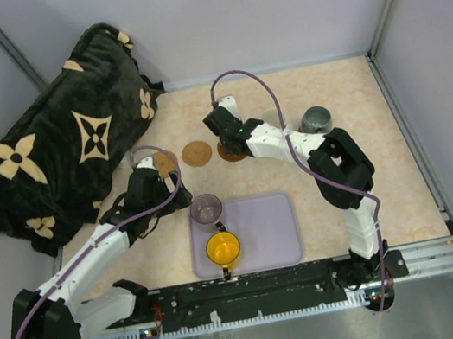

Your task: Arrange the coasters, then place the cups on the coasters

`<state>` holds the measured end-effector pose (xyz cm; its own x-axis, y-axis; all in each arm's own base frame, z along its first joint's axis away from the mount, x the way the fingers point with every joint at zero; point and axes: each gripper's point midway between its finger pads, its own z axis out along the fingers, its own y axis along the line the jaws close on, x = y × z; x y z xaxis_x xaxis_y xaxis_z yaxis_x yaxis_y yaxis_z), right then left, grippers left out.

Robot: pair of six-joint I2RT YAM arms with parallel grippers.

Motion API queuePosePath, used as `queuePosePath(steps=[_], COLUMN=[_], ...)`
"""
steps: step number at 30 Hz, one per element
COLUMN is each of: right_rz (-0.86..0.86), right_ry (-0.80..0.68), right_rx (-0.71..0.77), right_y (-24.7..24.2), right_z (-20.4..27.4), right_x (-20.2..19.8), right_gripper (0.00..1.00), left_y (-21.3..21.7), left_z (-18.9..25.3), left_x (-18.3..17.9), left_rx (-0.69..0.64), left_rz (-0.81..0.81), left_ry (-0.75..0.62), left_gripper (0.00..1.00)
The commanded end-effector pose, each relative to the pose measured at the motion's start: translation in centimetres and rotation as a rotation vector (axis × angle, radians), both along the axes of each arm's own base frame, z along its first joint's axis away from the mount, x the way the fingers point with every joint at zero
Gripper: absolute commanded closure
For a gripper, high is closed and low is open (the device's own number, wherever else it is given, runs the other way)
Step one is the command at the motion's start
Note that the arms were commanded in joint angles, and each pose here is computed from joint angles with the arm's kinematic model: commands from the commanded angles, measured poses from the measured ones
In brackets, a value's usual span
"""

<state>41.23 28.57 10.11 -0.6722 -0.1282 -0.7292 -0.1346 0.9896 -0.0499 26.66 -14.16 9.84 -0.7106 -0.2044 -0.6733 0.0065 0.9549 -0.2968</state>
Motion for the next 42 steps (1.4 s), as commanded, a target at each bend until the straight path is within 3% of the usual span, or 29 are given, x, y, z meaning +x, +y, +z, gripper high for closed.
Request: queuePosePath(steps=[1,42], right_rz=[-0.033,-0.043], right_ry=[-0.123,-0.062], right_rx=[0.104,0.101], right_y=[1.1,0.9], right_z=[4.2,2.2], right_x=[2.2,1.1], right_gripper=[1.00,1.00], left_y=[-0.5,-0.5], left_z=[0.4,-0.2], left_x=[0.3,0.3], left_rx=[-0.022,-0.019], left_rz=[-0.008,-0.010], left_ry=[-0.020,-0.007], left_gripper=[0.00,0.00])
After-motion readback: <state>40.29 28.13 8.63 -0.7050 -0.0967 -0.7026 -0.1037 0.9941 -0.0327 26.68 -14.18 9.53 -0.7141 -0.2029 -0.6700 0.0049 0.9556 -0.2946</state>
